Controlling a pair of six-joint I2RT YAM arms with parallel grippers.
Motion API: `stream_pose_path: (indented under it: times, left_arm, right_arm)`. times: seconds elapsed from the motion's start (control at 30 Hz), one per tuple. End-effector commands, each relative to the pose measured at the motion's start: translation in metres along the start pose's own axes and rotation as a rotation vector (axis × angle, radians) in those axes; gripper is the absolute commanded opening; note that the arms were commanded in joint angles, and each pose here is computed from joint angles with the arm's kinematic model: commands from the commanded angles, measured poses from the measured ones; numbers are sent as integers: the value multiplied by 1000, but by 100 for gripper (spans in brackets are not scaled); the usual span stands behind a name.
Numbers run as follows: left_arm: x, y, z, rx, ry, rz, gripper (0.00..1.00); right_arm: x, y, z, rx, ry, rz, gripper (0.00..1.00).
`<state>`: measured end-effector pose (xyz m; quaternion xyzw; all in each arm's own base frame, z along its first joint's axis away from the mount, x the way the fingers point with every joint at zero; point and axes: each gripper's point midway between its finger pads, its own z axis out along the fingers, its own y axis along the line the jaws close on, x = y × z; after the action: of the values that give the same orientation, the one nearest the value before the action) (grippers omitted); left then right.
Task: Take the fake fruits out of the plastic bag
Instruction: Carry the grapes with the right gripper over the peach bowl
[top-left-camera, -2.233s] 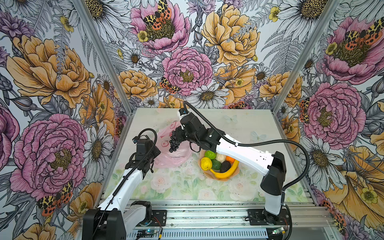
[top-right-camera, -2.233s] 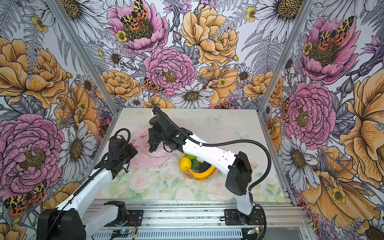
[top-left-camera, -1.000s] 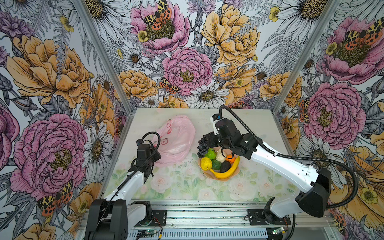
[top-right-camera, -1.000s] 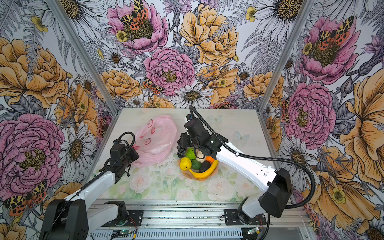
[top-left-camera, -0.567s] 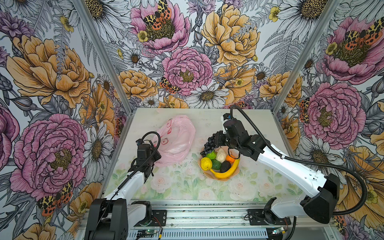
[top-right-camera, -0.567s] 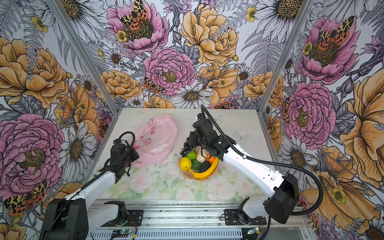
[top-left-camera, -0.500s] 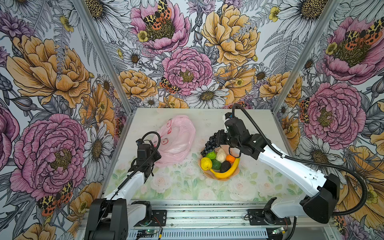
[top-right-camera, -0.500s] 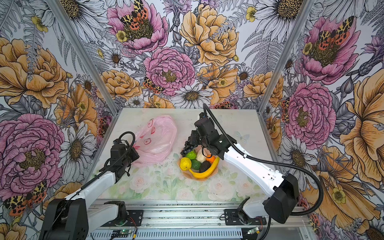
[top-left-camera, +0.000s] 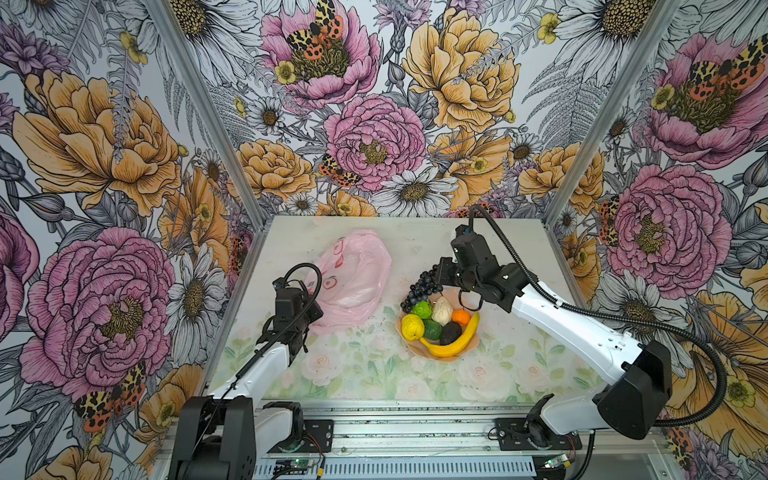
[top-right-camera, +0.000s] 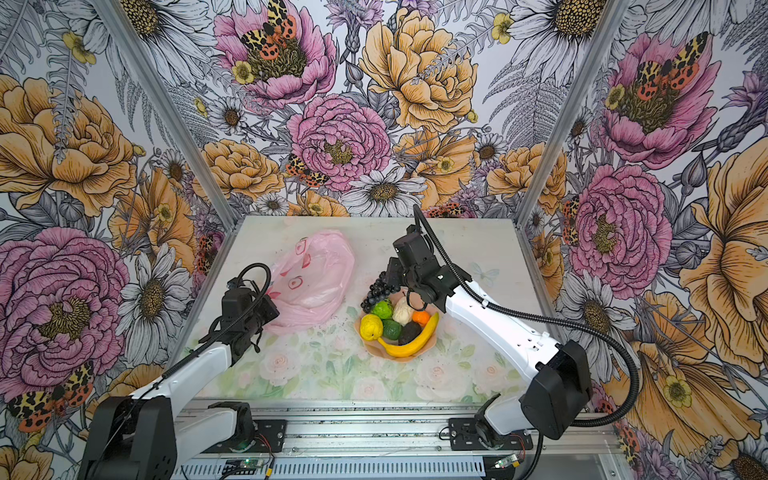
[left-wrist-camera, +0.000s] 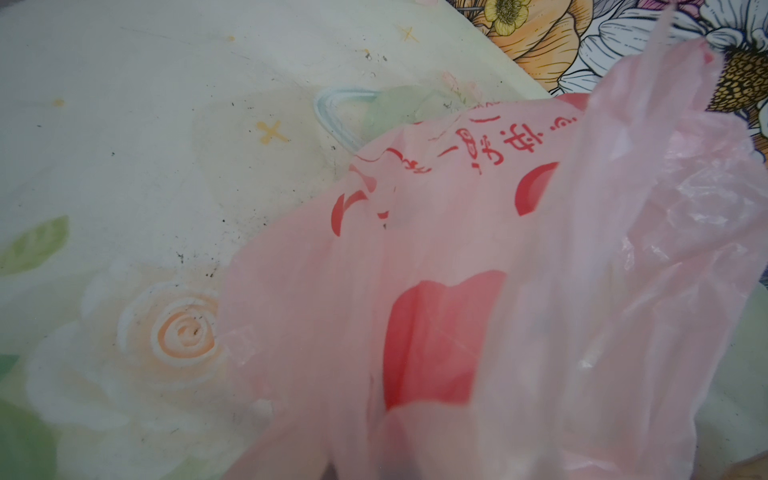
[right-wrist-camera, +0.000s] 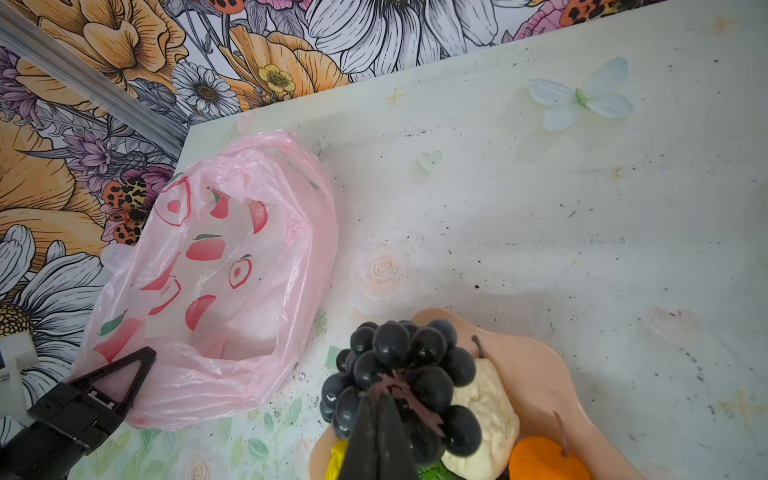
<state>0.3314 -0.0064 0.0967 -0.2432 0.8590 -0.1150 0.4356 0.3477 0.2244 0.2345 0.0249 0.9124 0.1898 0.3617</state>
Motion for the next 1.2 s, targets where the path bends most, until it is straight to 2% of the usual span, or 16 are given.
stream_pose_path:
  times: [0.0,0.3,1.03,1.17]
  left_arm:
    - [-3,-8,1,29,-9,33,0]
    - [-2,-8,1,27,-6,36,0]
    - [-2,-8,2,24,-6,41,0]
    - [-2,-9,2,26,-4,42,0]
  right_arm:
    - [4,-9,7,20,5,28,0]
    - [18,-25,13,60,33,54,0]
    - [39,-54,-13,95,-2,48,0]
    - [44,-61,-9,121,9,47,0]
